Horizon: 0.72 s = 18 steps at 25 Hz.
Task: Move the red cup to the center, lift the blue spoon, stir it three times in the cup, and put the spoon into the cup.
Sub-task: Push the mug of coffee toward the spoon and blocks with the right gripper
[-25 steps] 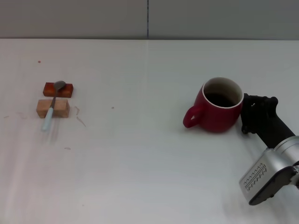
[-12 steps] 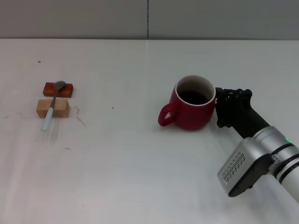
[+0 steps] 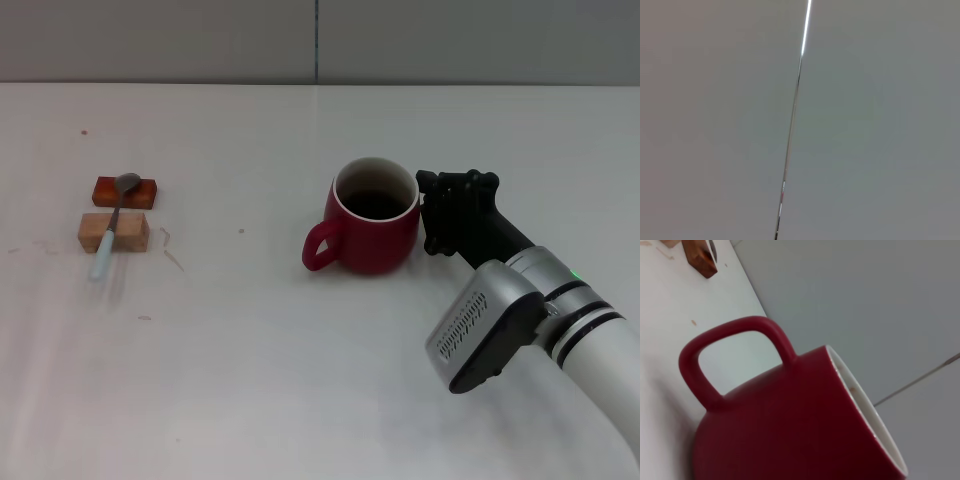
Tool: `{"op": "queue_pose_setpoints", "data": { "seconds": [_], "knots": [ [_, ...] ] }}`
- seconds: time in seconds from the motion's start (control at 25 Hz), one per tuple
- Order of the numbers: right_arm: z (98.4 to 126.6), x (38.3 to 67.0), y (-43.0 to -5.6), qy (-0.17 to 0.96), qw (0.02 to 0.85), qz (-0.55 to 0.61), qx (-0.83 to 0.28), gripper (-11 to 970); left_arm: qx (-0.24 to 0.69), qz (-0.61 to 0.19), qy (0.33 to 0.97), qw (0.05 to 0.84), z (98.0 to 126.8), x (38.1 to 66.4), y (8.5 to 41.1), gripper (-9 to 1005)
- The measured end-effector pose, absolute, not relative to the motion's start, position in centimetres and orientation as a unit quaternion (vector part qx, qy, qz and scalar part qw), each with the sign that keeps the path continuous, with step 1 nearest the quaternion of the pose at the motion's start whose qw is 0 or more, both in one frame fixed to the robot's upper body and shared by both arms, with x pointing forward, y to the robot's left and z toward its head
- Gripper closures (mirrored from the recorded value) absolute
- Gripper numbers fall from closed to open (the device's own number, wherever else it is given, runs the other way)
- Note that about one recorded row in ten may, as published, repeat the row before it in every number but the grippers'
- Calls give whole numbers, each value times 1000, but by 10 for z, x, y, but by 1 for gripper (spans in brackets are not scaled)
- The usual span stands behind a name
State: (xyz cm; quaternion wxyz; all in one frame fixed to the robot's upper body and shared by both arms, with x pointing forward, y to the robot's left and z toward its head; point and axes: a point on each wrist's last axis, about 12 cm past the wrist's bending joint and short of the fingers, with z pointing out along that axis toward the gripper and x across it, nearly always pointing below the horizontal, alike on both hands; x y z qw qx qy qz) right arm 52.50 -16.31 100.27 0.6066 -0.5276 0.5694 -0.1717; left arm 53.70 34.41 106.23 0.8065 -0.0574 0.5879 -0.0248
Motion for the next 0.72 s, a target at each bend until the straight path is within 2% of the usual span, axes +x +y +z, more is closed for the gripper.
{"op": "queue_pose_setpoints", "data": {
  "seconds": [0.72],
  "knots": [
    [1016,534,-128,587,610,-113,-521,936,-61,-31,586,808,1061,535,341,181]
  ]
}}
